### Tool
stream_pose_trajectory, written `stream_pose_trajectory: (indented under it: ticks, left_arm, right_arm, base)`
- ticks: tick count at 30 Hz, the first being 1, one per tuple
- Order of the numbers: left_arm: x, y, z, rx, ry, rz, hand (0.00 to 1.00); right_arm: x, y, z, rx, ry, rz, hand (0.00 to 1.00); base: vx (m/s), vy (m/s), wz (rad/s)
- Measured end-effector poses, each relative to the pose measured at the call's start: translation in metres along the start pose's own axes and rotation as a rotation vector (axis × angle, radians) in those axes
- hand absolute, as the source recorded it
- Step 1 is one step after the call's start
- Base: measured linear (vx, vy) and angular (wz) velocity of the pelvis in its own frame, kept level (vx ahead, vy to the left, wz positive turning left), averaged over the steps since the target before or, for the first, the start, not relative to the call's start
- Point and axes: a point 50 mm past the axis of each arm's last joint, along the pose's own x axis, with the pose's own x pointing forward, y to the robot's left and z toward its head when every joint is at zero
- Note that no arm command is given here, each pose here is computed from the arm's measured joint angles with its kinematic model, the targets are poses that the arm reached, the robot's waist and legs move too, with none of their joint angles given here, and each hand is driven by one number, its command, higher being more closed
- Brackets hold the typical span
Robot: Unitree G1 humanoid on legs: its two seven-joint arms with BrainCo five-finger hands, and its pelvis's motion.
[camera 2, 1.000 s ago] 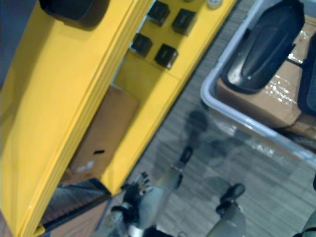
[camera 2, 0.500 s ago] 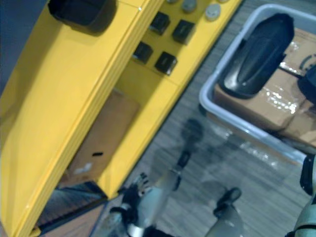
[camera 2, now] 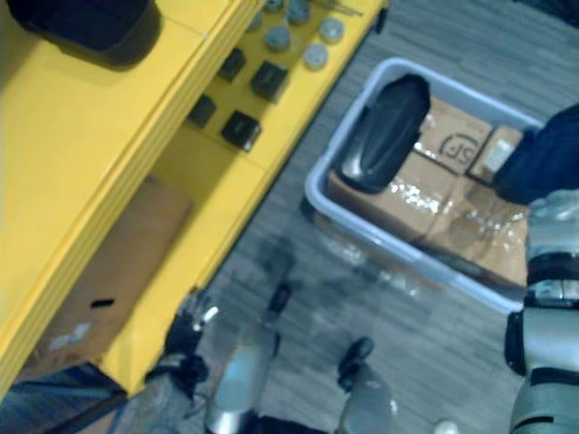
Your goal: Walk over and take plastic housings, then place them on the shelf
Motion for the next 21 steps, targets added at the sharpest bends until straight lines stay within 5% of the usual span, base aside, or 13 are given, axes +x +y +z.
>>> stream_pose_trajectory:
  ticks: [12,21]
  left_arm:
    - [0.0,-0.01,0.033,0.062,-0.118,-0.116,0.0]
    - [0.016,-0.062,0.035,0.073,-0.066,-0.427,0.0]
  right_arm:
    - [-0.038,0.028,-0.007,-0.032,-0.155,0.054,1.0]
    - [-0.068,0.011,0.067,0.09,-0.591,-0.086,1.0]
  base:
    - [-0.01,-0.035,0.0]
    - [0.0,0.006,-0.02]
